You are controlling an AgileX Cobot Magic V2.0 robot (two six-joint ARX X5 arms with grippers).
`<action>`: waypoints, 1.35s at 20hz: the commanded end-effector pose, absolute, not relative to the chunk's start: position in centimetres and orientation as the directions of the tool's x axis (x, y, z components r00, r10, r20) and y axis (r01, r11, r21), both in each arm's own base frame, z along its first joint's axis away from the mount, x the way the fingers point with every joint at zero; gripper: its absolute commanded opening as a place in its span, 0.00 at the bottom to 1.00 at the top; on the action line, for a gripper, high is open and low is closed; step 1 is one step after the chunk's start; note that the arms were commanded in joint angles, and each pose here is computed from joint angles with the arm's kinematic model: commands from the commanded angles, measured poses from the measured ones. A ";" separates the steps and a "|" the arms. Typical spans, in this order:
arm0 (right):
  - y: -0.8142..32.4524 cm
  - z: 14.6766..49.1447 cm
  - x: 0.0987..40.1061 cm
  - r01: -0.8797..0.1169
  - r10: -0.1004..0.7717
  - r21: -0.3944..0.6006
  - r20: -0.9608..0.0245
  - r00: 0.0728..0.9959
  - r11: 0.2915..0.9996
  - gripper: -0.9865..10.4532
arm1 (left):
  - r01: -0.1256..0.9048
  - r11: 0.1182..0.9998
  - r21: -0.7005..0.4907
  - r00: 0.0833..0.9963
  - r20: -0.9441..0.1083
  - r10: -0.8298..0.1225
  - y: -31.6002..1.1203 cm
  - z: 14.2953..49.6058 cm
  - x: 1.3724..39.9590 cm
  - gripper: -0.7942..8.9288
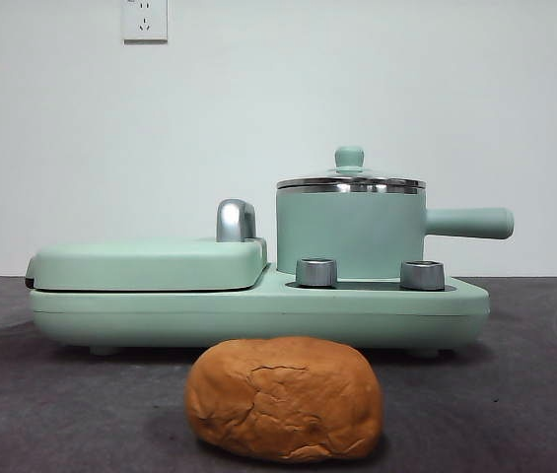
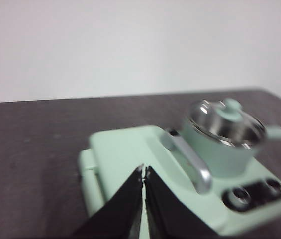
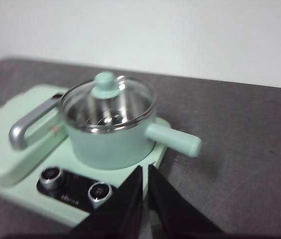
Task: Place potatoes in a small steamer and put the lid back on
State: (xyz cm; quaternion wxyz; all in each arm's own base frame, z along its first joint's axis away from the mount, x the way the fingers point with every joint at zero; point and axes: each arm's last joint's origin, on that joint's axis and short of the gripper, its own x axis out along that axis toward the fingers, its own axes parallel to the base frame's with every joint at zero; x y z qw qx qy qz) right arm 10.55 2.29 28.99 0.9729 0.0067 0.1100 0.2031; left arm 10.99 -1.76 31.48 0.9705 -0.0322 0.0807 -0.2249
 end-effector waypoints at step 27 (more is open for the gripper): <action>3.5 32.6 13.0 -0.567 0.456 -0.414 -0.341 0.822 0.712 0.35 | 0.727 0.627 0.280 0.686 -0.257 -0.681 -4.4 33.5 13.9 0.37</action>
